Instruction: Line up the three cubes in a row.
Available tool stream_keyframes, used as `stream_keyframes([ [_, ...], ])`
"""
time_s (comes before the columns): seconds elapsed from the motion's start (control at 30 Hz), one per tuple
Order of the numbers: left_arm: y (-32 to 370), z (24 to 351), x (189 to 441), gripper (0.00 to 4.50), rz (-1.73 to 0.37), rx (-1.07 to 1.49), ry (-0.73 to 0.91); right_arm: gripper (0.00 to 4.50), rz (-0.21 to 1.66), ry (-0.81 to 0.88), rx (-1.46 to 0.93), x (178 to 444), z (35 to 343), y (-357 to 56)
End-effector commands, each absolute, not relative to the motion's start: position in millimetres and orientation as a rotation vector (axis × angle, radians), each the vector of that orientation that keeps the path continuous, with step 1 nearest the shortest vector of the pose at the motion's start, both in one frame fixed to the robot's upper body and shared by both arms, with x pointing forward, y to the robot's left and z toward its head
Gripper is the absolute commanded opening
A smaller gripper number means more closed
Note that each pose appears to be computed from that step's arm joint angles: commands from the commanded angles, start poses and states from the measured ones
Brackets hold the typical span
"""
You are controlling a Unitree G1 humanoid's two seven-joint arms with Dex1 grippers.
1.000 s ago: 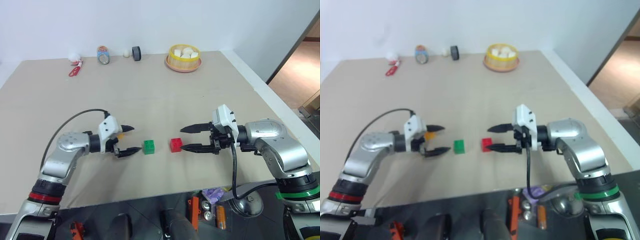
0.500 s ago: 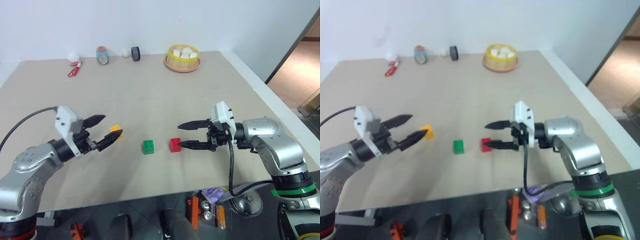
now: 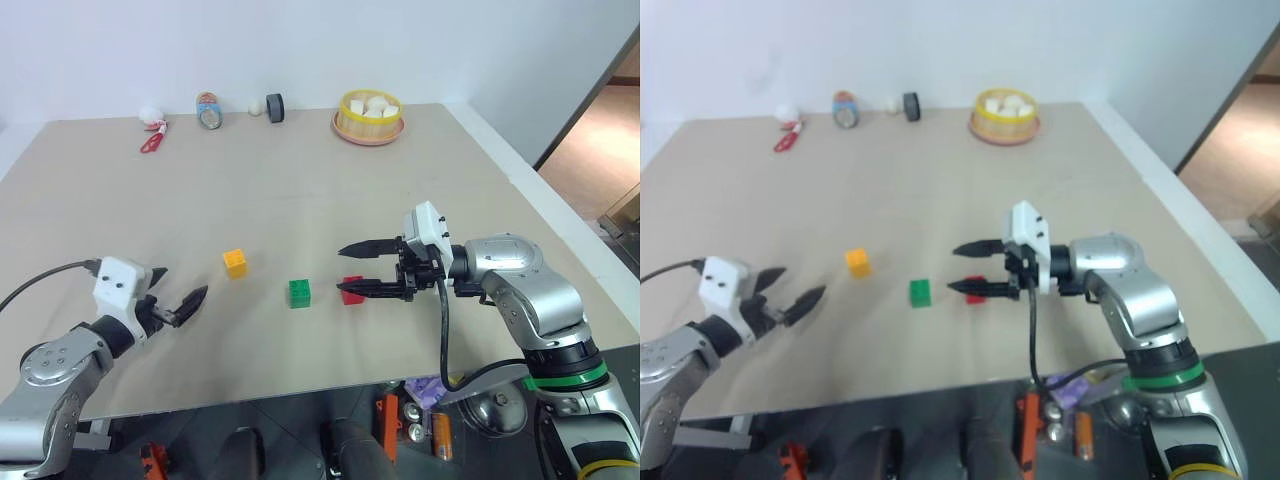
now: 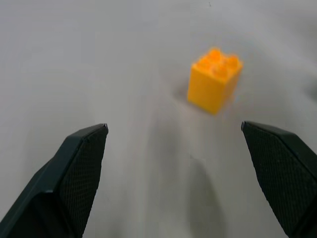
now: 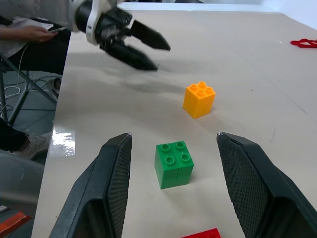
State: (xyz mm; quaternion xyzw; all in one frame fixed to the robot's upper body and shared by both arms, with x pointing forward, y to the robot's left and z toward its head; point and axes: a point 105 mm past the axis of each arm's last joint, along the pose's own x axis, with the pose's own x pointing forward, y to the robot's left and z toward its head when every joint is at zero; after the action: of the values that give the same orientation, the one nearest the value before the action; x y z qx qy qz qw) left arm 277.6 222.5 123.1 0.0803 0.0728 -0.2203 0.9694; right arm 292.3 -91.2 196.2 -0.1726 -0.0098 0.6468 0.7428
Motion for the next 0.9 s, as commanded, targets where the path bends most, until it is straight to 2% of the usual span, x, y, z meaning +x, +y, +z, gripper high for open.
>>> stream_keyframes([
  [0.03,216.1,120.0,284.2,4.46,-0.558,0.264,0.133,2.79,1.422,-0.071,-0.406,286.2,207.3,-88.2],
  [0.47,209.8,119.9,336.3,4.46,-0.680,0.285,0.128,2.79,1.396,-0.072,-0.402,283.1,208.5,-88.3],
  [0.9,189.6,112.9,351.2,4.46,-0.801,0.223,0.176,2.79,1.369,-0.072,-0.401,283.9,211.4,-92.6],
])
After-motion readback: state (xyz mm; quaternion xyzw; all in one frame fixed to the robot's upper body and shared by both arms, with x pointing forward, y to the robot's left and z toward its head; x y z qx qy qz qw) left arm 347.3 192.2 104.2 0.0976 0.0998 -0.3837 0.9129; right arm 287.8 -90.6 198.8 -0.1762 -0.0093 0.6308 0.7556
